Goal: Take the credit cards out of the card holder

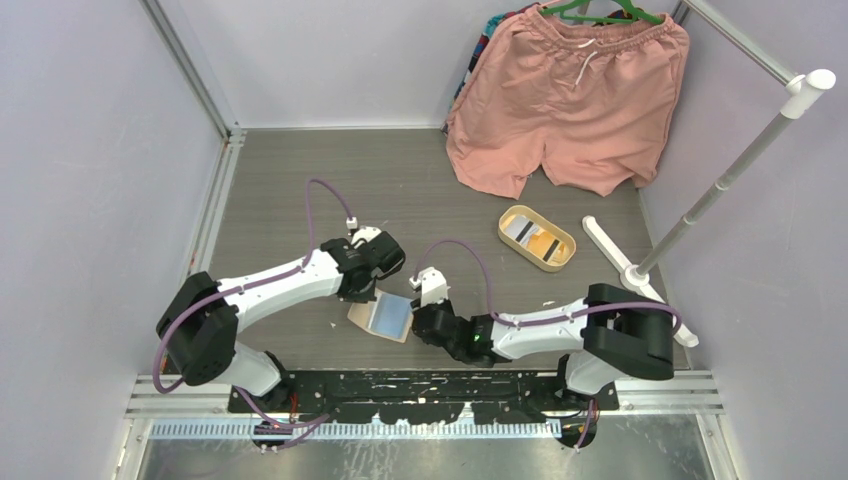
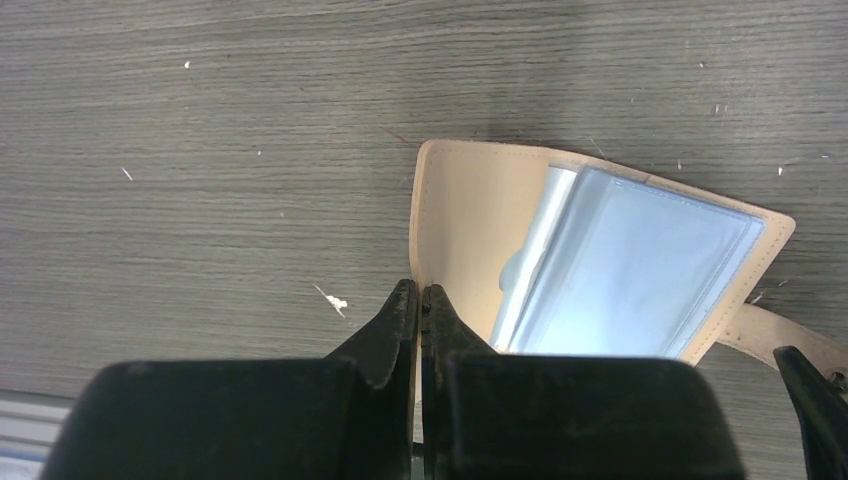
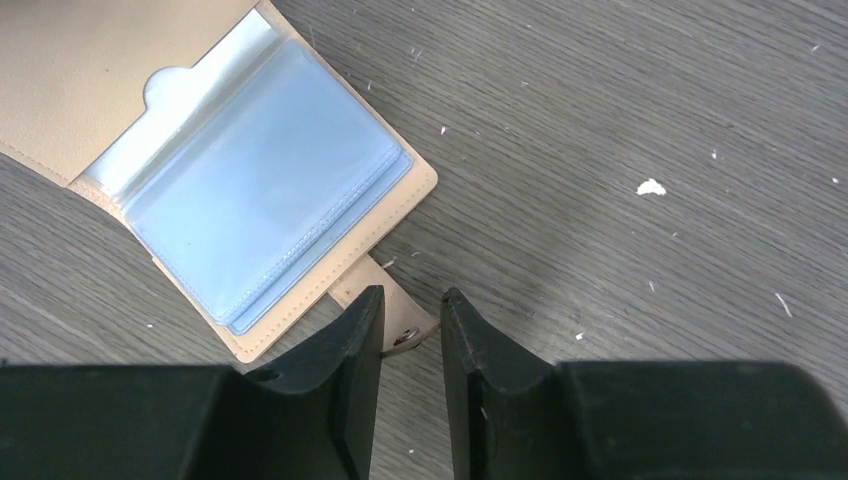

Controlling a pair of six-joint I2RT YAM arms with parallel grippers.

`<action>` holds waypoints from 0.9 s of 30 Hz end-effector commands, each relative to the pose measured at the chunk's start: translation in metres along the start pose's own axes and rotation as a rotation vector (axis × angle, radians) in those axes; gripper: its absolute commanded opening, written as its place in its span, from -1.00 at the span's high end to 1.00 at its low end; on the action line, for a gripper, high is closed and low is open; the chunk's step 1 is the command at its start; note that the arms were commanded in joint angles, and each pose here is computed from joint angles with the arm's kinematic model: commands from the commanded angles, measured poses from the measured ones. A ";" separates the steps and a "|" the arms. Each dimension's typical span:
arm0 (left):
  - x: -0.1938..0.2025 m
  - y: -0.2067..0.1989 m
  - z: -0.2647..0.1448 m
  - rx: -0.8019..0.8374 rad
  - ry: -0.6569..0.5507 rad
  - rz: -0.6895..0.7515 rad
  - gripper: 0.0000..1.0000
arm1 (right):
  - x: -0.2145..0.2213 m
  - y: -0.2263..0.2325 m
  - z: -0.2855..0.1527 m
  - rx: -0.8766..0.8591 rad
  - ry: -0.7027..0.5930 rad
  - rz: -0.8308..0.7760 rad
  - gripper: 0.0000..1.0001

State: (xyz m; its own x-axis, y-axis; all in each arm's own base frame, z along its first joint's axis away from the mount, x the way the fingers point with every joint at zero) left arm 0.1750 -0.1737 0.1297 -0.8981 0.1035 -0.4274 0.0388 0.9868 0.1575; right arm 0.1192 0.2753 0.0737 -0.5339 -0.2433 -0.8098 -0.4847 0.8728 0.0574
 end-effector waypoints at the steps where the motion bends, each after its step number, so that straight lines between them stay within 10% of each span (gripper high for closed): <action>1: -0.005 0.002 -0.005 0.009 -0.036 -0.029 1.00 | -0.009 -0.003 -0.008 0.017 -0.054 0.062 0.37; 13: -0.004 0.004 -0.005 -0.001 -0.031 -0.032 1.00 | 0.000 -0.003 -0.003 0.019 -0.036 0.081 0.98; 27: -0.013 -0.014 -0.028 0.255 -0.108 -0.212 0.91 | -0.026 0.006 0.018 -0.059 -0.070 0.163 0.98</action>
State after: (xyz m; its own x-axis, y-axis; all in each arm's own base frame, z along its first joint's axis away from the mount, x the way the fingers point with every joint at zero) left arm 0.1715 -0.1781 0.1476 -0.8742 0.0159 -0.4854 0.0071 0.9998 0.0200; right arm 0.1273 0.2714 0.0699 -0.5701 -0.1633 -0.8051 -0.4323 0.8931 0.1249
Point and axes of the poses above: each gripper's point midway between its finger pads, its own z axis out along the fingers, its own y axis along the line the jaws close on, x = y × z, the point moved 7 cm from there along -z, back along the fingers
